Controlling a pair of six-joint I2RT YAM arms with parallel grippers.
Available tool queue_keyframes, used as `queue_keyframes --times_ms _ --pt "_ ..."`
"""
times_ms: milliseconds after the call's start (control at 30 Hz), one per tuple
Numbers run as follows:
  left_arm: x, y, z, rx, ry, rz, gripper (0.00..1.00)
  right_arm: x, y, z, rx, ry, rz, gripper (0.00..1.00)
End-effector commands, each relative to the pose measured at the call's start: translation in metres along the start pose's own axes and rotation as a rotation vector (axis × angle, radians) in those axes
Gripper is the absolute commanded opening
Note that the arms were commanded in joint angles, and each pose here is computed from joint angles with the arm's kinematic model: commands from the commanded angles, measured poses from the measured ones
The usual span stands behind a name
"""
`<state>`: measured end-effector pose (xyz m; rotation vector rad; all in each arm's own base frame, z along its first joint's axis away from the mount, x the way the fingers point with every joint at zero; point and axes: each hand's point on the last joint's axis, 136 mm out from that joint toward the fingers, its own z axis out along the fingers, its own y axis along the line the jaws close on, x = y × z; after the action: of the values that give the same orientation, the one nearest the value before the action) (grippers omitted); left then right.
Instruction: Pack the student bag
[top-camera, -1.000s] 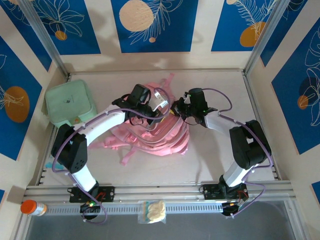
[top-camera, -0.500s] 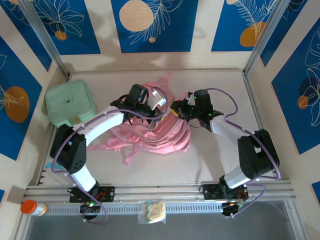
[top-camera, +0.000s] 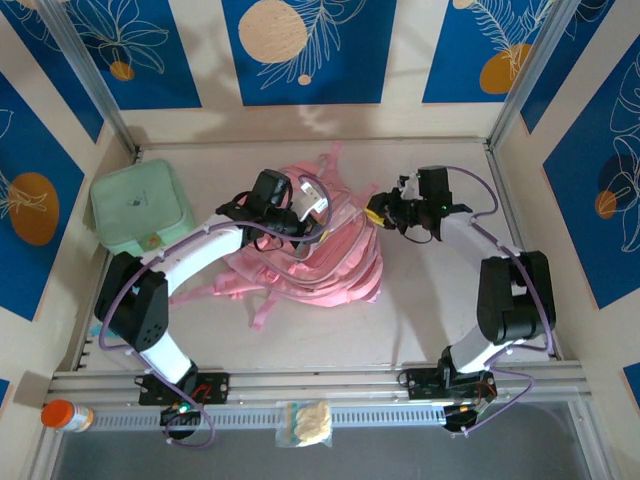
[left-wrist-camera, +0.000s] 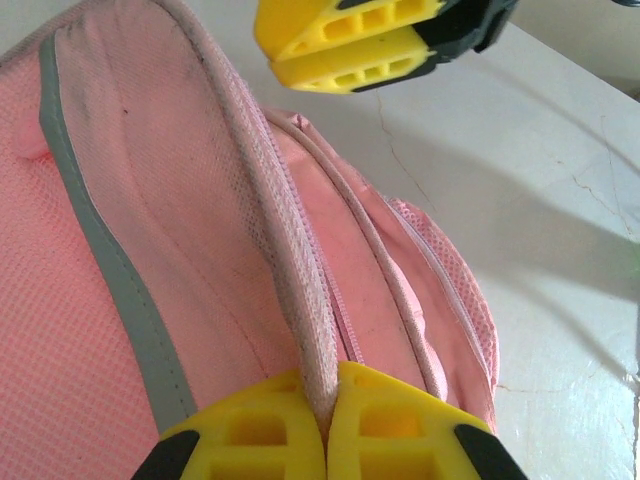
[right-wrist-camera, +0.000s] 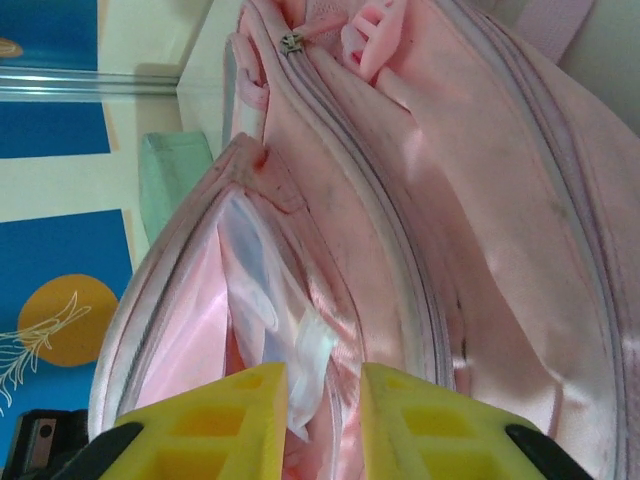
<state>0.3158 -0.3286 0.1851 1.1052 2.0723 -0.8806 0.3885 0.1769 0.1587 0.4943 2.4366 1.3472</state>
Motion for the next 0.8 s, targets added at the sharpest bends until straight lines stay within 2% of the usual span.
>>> queue_keyframes --times_ms 0,67,167,333,433,533,633,700,767 --pt "-0.034 -0.023 -0.020 0.082 -0.119 0.108 0.00 0.002 0.015 0.006 -0.052 0.070 -0.024 0.24" --pt "-0.036 -0.026 -0.021 0.095 -0.125 0.110 0.00 0.002 0.019 0.013 -0.073 0.093 -0.022 0.24" --pt "-0.039 -0.027 -0.022 0.091 -0.133 0.114 0.00 0.003 0.023 0.022 -0.070 0.118 -0.027 0.17" --pt "-0.042 -0.026 -0.023 0.090 -0.134 0.115 0.00 0.003 0.024 0.028 -0.071 0.130 -0.019 0.18" --pt "-0.040 -0.027 -0.023 0.089 -0.131 0.115 0.00 -0.004 0.013 0.022 -0.013 0.102 -0.009 0.29" --pt "-0.039 -0.027 -0.023 0.090 -0.129 0.111 0.00 -0.013 0.016 0.012 -0.042 0.071 -0.004 0.35" --pt "-0.040 -0.019 -0.023 0.047 -0.141 0.076 0.00 -0.008 0.009 0.013 0.037 0.085 -0.023 0.37" --pt "-0.045 -0.013 -0.021 0.018 -0.171 0.021 0.00 0.005 0.021 0.014 -0.001 0.103 -0.082 0.37" --pt "-0.052 -0.011 -0.018 0.011 -0.199 -0.026 0.00 0.014 0.028 0.008 -0.013 0.063 -0.153 0.38"
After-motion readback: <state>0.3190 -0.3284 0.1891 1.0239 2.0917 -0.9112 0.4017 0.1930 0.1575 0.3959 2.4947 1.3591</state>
